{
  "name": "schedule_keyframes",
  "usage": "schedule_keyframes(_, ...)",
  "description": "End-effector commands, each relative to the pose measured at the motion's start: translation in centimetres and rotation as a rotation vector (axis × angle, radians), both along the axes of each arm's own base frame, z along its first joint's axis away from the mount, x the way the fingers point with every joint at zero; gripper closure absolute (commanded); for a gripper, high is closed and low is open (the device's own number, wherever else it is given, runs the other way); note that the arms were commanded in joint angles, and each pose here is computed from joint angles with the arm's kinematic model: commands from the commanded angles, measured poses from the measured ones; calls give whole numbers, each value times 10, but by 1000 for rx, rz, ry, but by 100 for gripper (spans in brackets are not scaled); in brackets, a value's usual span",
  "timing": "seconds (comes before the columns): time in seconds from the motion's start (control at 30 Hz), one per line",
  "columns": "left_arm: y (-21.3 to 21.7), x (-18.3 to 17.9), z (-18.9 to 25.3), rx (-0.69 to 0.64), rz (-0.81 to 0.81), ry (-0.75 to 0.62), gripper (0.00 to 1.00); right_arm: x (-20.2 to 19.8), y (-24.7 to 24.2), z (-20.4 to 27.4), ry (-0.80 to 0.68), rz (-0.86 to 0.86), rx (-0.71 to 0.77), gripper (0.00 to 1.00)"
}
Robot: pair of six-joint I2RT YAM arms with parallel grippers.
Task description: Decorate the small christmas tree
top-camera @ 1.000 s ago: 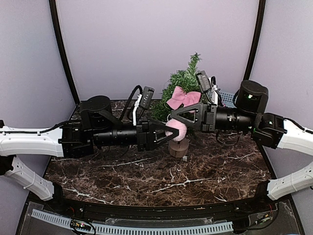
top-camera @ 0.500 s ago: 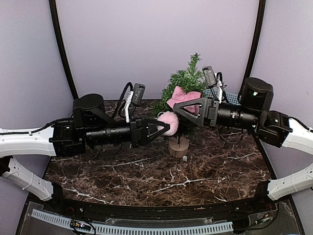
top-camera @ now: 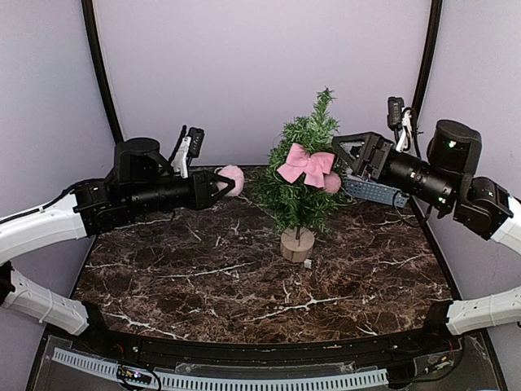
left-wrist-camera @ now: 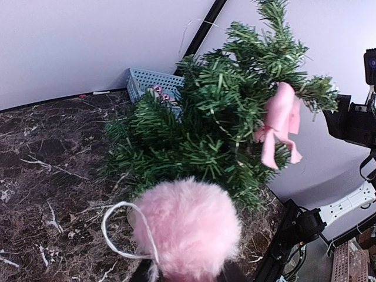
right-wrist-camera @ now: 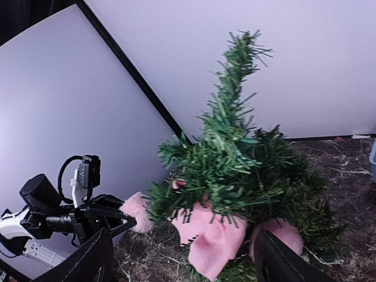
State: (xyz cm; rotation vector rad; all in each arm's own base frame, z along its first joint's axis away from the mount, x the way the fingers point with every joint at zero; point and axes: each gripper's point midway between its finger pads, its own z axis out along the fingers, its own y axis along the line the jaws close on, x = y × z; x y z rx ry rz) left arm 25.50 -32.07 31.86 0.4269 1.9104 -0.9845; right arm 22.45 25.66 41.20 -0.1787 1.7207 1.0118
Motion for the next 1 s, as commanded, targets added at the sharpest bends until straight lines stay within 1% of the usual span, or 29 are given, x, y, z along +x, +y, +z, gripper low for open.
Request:
schedule_keyframes(0.0,-7,11,8,-51,-43,-31,74,22,-30,-17,59,-168,12,15)
schedule_keyframes(0.13,-25,19,7,-67,-92,-26,75,36,-43,-40,114,-248,-8,14)
schedule_keyframes(0.37,-48,27,9,-93,-154,-25,75,43,-44,-52,138,-252,3,12)
schedule_keyframes(0.6,-59,34,14,-106,-172,-39,76,46,-41,-57,151,-239,-1,12)
schedule_keyframes(0.77,-64,37,5,-106,-185,-20,76,47,-40,-60,158,-236,-6,12)
schedule_keyframes(0.97,-64,37,-14,-91,-181,14,77,46,-39,-62,164,-228,-7,12)
